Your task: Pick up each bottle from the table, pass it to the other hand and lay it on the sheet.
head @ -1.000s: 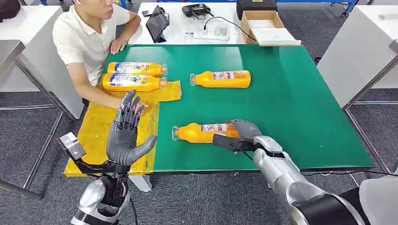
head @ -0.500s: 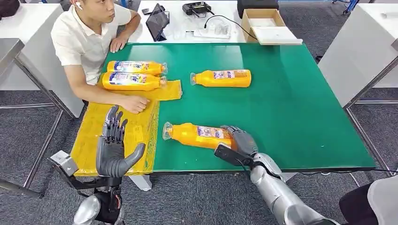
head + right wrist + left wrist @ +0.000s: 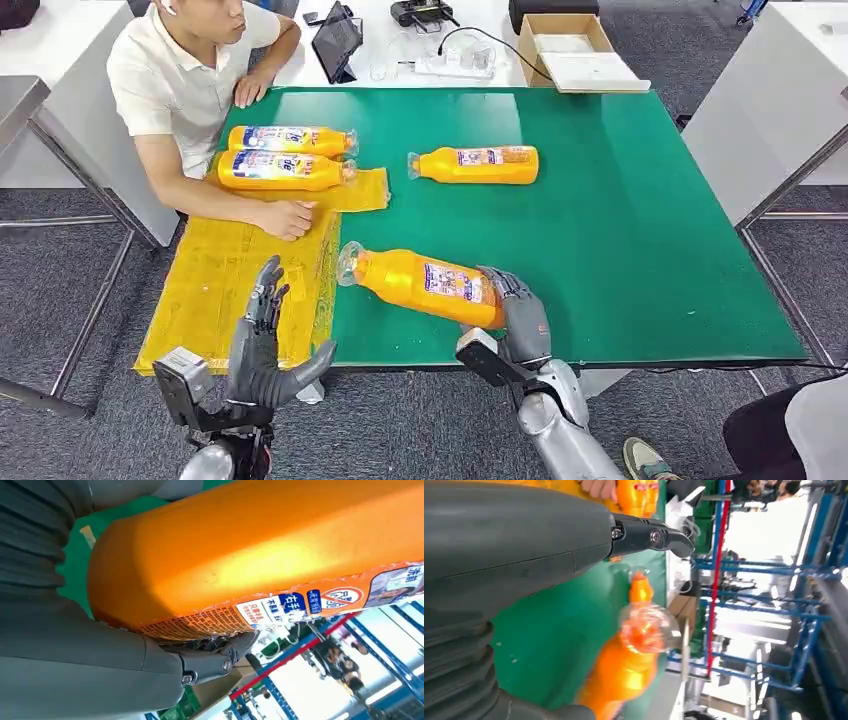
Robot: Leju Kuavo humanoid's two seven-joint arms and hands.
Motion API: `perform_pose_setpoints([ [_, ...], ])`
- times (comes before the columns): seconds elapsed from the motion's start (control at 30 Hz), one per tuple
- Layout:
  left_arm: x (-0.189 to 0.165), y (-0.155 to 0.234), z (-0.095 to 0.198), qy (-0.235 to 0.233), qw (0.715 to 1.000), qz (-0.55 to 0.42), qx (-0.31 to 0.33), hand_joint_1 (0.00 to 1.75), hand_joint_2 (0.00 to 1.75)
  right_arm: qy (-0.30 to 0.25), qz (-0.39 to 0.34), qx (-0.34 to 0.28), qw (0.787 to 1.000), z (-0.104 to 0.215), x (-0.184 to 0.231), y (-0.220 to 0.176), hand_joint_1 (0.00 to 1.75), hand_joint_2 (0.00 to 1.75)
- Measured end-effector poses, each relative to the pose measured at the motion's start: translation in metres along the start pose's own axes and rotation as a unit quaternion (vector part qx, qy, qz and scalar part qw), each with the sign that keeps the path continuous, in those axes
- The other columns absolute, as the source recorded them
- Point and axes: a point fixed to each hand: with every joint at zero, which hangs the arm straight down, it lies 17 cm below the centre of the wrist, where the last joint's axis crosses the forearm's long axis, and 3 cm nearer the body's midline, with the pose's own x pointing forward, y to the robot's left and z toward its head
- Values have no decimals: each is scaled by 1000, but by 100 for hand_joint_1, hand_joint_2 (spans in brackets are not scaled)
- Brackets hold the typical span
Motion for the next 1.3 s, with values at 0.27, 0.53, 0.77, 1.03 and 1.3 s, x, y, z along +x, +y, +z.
perform_pose_setpoints([
  [0.27, -8, -37, 10, 10, 997, 29, -70, 0, 175, -23, -34, 4, 999, 3, 23, 10, 175, 175],
  [0.53, -8, -62, 12, 20, 990, 71, -121, 0, 175, -59, -89, 52, 993, 9, 60, 49, 175, 175],
  [0.77, -29, -81, 16, 88, 971, 166, -149, 0, 175, -135, -143, 99, 975, 23, 134, 99, 175, 175],
  [1.03, -32, -76, 5, 98, 968, 192, -130, 0, 175, -168, -174, 112, 964, 29, 167, 115, 175, 175],
  [1.3, -27, -66, -2, 77, 974, 185, -103, 175, 175, -157, -184, 139, 960, 30, 169, 133, 175, 175],
])
